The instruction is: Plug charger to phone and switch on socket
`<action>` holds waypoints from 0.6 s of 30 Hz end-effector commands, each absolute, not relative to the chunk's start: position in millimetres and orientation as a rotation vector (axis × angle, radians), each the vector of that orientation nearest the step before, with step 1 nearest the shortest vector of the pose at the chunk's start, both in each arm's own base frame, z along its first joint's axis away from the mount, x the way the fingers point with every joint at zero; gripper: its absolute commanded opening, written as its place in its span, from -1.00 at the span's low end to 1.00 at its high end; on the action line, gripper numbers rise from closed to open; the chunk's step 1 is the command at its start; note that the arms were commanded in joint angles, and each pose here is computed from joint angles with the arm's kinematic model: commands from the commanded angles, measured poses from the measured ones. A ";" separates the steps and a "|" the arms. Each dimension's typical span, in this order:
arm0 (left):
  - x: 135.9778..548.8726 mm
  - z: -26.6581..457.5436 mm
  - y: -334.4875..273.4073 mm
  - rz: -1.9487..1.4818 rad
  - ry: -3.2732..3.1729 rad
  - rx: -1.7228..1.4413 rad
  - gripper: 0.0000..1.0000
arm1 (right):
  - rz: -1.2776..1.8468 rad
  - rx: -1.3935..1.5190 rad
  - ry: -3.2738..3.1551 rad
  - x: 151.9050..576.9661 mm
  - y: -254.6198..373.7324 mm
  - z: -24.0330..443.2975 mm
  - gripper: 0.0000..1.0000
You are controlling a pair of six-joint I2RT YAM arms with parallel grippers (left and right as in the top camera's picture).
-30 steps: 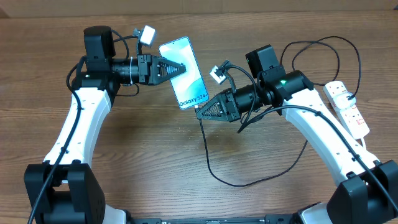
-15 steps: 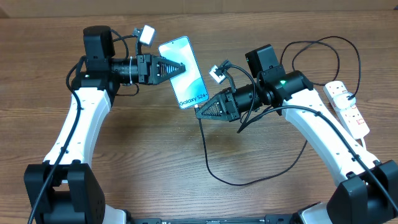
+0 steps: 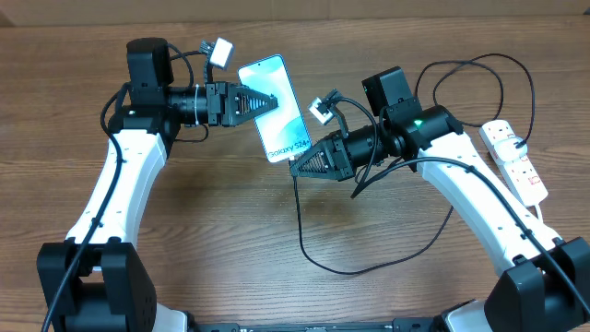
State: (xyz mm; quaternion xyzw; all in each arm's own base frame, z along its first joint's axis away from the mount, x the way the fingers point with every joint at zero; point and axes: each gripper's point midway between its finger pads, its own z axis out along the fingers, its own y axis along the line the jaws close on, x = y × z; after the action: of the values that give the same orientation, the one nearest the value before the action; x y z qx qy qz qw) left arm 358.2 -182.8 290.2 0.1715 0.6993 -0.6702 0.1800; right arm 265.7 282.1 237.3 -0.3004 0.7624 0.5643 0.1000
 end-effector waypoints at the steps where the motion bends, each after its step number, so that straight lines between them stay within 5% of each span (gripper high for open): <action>1: 340.2 306.7 -192.4 -1.951 1.900 0.621 -0.91 | 1.598 -0.865 2.260 278.2 277.0 233.9 -0.92; 18: 331.8 299.2 -196.7 -1.948 1.887 0.650 -0.91 | 1.574 -0.828 2.250 289.6 266.9 234.9 -0.90</action>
State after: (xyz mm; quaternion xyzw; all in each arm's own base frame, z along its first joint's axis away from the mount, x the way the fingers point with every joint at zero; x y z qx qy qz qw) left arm 355.1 -182.7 279.8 0.1799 0.7054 -0.6580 0.1926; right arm 281.3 267.8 233.2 -0.2803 0.7775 0.5508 0.1163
